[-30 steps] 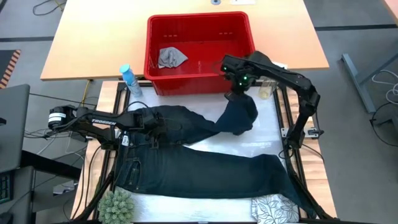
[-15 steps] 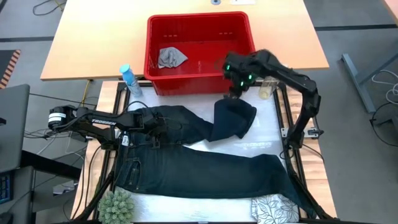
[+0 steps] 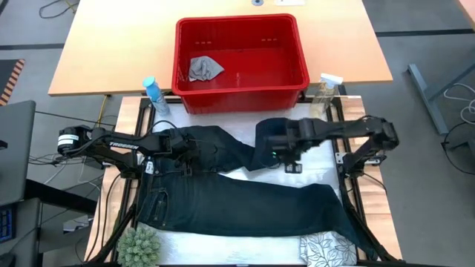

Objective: Fold laundry
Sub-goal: Fold the dark blue pants

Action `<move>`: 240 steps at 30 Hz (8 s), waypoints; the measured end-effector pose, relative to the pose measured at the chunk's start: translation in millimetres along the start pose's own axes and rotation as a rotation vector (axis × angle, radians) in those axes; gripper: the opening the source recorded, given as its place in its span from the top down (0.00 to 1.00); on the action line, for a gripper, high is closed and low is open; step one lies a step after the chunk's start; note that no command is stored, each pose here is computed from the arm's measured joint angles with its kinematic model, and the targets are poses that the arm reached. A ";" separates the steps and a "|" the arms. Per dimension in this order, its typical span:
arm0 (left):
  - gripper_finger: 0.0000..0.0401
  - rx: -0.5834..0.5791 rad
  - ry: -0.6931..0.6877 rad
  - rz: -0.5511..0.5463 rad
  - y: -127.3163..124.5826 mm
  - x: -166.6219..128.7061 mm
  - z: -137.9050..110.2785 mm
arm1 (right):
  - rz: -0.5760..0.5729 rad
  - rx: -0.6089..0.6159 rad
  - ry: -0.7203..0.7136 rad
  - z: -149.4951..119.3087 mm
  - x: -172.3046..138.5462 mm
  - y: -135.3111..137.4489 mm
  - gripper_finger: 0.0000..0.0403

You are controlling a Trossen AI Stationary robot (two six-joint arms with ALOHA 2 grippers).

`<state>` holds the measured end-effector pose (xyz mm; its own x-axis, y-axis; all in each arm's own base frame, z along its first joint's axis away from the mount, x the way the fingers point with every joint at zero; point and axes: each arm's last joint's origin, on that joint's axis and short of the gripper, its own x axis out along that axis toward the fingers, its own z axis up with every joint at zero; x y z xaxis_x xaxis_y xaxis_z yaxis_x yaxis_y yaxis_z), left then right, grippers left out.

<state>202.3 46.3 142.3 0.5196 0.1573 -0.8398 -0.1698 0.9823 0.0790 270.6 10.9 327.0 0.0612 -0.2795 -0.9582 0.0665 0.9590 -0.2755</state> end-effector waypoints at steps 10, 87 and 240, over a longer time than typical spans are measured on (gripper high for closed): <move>1.00 -0.026 0.000 0.001 0.0 0.1 0.0 | 0.012 -0.081 -0.084 -31.6 52.1 19.7 0.64; 1.00 -0.082 0.001 -0.017 -0.6 0.1 -0.1 | 0.302 1.727 -0.386 -63.8 103.7 50.9 0.41; 1.00 -0.086 0.052 -0.037 -1.2 -1.8 -2.3 | -0.044 0.439 -0.335 -69.3 36.8 -102.2 0.47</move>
<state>199.7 44.6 142.5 0.4835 0.1132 -0.8680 -0.2237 0.9747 0.0025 197.1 -94.2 314.5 0.3575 -0.3869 -0.8500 0.4803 0.8567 -0.1879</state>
